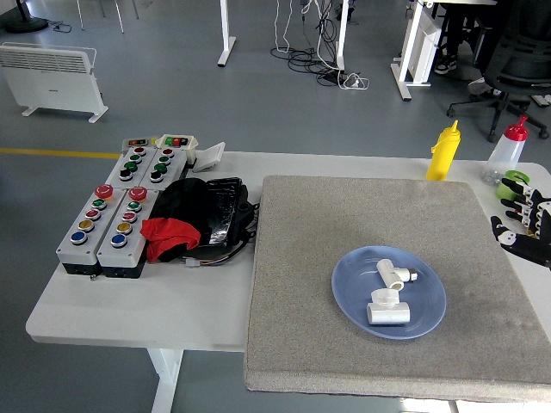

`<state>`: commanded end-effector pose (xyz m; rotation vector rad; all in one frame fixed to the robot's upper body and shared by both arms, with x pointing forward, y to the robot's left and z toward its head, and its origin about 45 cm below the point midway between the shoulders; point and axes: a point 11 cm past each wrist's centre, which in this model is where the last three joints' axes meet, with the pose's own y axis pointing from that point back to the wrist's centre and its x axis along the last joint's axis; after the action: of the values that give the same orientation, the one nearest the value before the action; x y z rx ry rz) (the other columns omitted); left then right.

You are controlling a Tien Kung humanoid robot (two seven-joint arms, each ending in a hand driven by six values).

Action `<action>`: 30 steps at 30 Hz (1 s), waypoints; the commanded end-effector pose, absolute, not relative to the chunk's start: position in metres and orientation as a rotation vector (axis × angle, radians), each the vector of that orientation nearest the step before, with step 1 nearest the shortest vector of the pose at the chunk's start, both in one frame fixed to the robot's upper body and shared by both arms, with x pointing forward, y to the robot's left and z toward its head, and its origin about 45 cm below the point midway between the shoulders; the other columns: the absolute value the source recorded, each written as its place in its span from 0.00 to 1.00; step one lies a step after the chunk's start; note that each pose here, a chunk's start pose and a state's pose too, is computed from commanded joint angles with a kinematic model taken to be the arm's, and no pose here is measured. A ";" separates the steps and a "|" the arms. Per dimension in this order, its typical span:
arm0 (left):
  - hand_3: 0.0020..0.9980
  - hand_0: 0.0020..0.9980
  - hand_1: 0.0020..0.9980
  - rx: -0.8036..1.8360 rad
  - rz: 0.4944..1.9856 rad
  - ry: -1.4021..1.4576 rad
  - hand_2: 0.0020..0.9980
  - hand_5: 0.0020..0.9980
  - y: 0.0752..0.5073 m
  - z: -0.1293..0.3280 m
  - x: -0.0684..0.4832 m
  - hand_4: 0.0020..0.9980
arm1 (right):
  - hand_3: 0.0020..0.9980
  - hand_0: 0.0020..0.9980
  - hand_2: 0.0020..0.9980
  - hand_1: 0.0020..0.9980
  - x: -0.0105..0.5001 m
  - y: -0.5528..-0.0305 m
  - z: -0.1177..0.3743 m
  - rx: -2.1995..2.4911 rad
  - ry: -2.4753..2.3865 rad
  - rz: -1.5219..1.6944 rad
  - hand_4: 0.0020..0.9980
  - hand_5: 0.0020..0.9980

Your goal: Pick pipe place plate twice

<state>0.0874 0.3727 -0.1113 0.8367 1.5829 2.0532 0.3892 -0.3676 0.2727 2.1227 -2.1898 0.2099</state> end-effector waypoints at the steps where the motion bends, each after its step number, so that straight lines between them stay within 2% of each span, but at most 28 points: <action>1: 0.79 0.74 0.71 0.833 2.053 1.582 0.76 1.00 0.372 -0.111 0.089 0.41 | 0.86 0.83 0.89 0.80 0.384 -0.376 0.268 2.130 -2.253 0.125 0.56 0.38; 7: 0.79 0.74 0.71 0.824 2.053 1.580 0.76 1.00 0.372 -0.111 0.092 0.41 | 0.86 0.83 0.89 0.80 0.365 -0.407 0.256 2.174 -2.526 -0.227 0.56 0.38; 8: 0.79 0.74 0.71 0.823 2.053 1.579 0.77 1.00 0.372 -0.111 0.092 0.41 | 0.84 0.82 0.86 0.79 0.361 -0.411 0.255 2.183 -2.569 -0.287 0.55 0.43; 13: 0.79 0.74 0.71 0.819 2.053 1.576 0.77 1.00 0.372 -0.110 0.094 0.41 | 0.84 0.82 0.86 0.79 0.355 -0.419 0.253 2.241 -2.705 -0.542 0.55 0.43; 14: 0.79 0.73 0.71 0.819 2.053 1.576 0.76 1.00 0.372 -0.110 0.094 0.41 | 0.83 0.81 0.85 0.78 0.355 -0.420 0.253 2.255 -2.722 -0.597 0.56 0.47; 24: 0.79 0.74 0.71 0.808 2.060 1.567 0.77 1.00 0.374 -0.110 0.096 0.41 | 0.82 0.81 0.85 0.78 0.341 -0.435 0.248 2.279 -2.925 -1.187 0.56 0.48; 30: 0.79 0.73 0.71 0.812 2.058 1.569 0.76 1.00 0.373 -0.110 0.096 0.41 | 0.81 0.79 0.83 0.77 0.336 -0.437 0.236 2.217 -2.958 -1.336 0.55 0.49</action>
<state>0.0961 0.3734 -0.1097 0.8124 1.5689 2.0581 0.3358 -0.4372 0.2364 2.2165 -2.9581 -1.3358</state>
